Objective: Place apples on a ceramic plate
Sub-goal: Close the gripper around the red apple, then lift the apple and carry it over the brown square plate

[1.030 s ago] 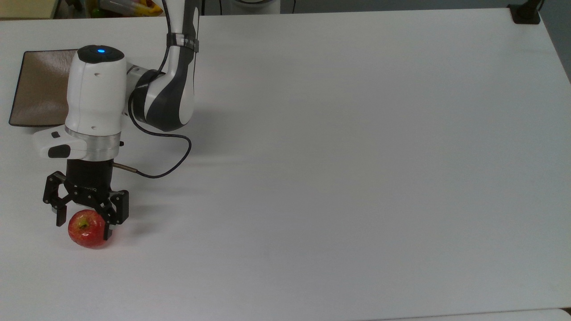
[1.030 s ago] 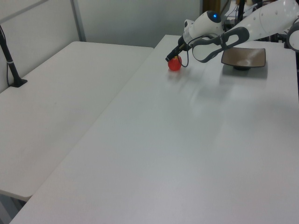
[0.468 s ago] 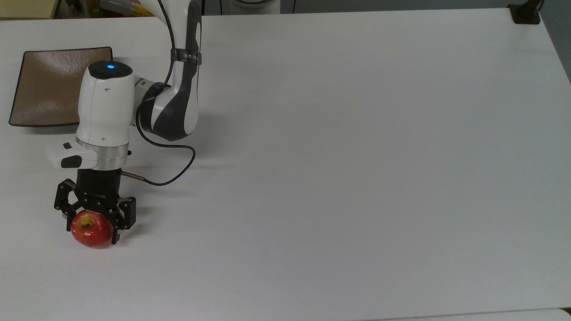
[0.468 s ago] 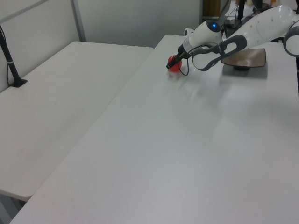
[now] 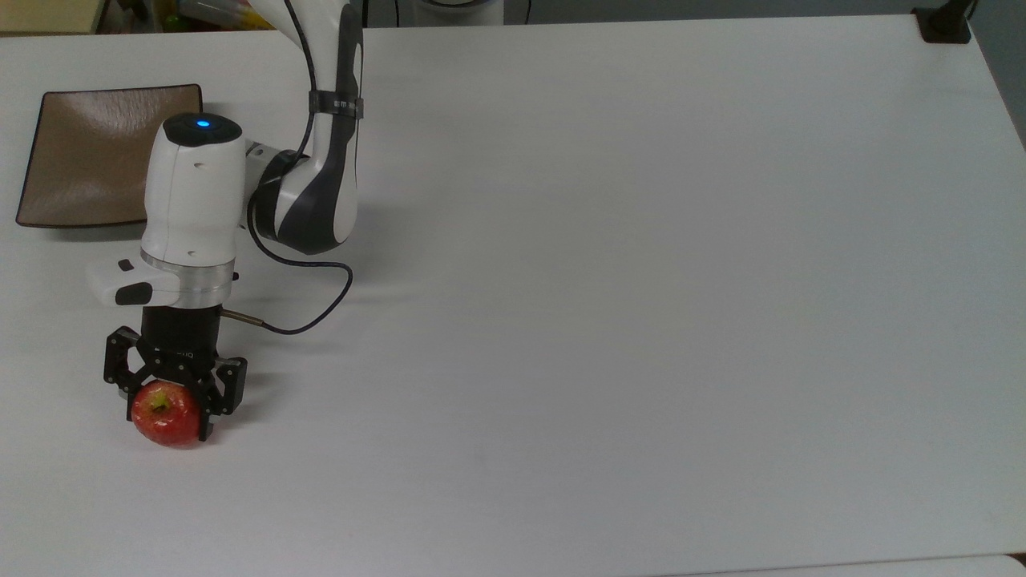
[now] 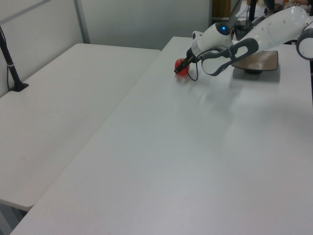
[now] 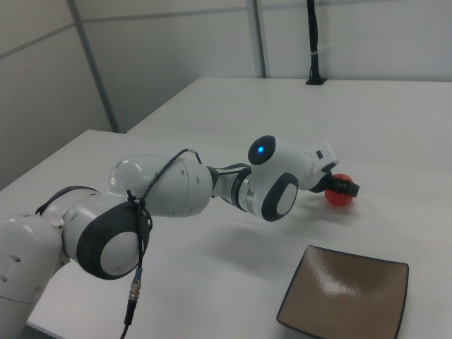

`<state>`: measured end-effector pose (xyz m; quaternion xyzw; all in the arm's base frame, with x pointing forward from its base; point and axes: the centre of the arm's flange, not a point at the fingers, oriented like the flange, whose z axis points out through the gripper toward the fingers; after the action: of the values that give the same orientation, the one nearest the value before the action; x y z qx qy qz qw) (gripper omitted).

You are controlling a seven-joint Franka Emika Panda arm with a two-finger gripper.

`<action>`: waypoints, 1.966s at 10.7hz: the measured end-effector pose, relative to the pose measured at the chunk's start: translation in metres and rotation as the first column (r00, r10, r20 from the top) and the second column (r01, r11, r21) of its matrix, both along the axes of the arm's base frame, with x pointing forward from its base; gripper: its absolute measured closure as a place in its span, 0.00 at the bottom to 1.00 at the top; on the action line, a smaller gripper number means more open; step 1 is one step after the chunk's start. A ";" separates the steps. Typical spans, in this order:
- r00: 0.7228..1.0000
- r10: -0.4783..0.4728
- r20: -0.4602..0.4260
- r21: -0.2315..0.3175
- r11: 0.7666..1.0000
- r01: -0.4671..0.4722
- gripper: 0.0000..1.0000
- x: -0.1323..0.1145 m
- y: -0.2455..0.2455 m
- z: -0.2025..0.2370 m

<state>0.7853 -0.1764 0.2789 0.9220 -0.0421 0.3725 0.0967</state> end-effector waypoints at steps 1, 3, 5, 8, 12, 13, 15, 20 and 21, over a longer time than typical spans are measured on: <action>1.000 0.013 -0.004 -0.019 1.000 -0.013 0.21 0.001 0.001 0.001; 1.000 0.025 -0.008 -0.037 0.999 -0.025 0.21 0.001 0.002 0.001; 1.000 0.026 0.000 -0.039 0.999 -0.026 0.21 0.002 0.002 0.007; 0.998 0.025 0.059 -0.048 0.999 -0.022 0.21 0.003 0.002 0.055; 1.000 -0.002 0.023 -0.018 1.000 0.003 0.21 -0.015 0.002 0.158; 1.000 -0.009 -0.004 0.004 1.000 0.009 0.21 -0.025 0.004 0.182; 0.997 -0.021 -0.075 0.074 0.997 0.027 0.21 -0.051 0.012 0.226; 0.942 0.092 -0.323 0.186 0.982 -0.032 0.21 -0.134 0.039 0.295; 0.917 0.163 -0.363 0.198 0.976 -0.095 0.21 -0.151 0.039 0.299</action>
<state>0.6339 -0.1373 0.5776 0.9820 0.0058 0.1885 -0.0038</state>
